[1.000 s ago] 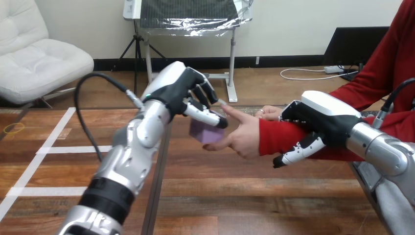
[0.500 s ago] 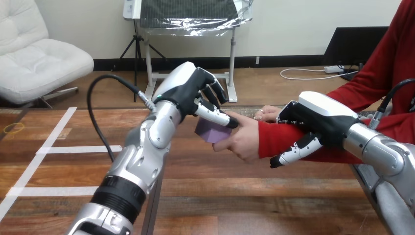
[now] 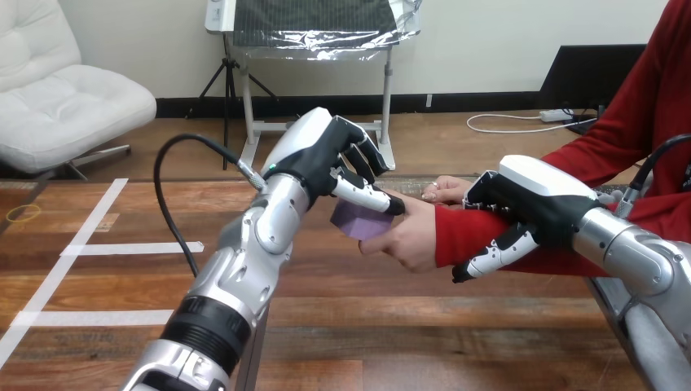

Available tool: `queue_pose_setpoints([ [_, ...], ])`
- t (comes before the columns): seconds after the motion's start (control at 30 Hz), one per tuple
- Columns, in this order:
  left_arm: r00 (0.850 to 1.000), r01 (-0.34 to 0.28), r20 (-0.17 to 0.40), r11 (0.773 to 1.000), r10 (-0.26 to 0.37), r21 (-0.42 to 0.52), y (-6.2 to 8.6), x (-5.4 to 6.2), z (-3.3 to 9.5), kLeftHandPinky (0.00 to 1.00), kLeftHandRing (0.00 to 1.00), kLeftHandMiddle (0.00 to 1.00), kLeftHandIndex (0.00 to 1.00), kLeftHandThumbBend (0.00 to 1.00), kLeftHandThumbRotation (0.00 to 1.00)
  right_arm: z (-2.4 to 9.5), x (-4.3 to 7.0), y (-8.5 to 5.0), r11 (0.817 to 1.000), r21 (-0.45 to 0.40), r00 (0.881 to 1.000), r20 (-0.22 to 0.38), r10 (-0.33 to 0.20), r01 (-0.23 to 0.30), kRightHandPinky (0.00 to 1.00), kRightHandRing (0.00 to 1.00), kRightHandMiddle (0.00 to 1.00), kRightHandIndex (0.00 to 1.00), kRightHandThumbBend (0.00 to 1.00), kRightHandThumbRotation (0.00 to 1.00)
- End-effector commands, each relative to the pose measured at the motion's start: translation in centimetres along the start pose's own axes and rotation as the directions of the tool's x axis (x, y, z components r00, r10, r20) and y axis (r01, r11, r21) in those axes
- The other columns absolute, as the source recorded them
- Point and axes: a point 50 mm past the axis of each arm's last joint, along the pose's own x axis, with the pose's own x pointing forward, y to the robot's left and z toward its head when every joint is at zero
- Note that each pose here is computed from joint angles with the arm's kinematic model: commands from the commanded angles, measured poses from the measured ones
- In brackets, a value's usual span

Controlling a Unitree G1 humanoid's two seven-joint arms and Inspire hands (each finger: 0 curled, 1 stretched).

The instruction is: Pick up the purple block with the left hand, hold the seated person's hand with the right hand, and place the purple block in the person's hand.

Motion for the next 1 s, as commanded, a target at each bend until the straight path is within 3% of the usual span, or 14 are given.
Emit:
queue_pose_setpoints([
  [0.0, 0.989, -0.011, 0.145, 1.0, 0.011, -0.002, 0.39, 1.04, 4.34, 0.36, 0.4, 0.45, 0.42, 0.82, 0.0, 3.57, 1.54, -1.01, 0.997, 0.022, 0.985, 0.151, -0.078, 0.075, 0.24, 0.25, 0.29, 0.3, 0.91, 0.26],
  [0.97, 0.992, 0.017, 0.128, 1.0, -0.015, -0.01, 0.26, 0.98, 4.45, 0.38, 0.43, 0.47, 0.44, 0.81, 0.0, 3.2, 1.23, -0.93, 0.998, 0.017, 0.988, 0.139, -0.068, 0.067, 0.28, 0.28, 0.32, 0.33, 0.89, 0.25],
])
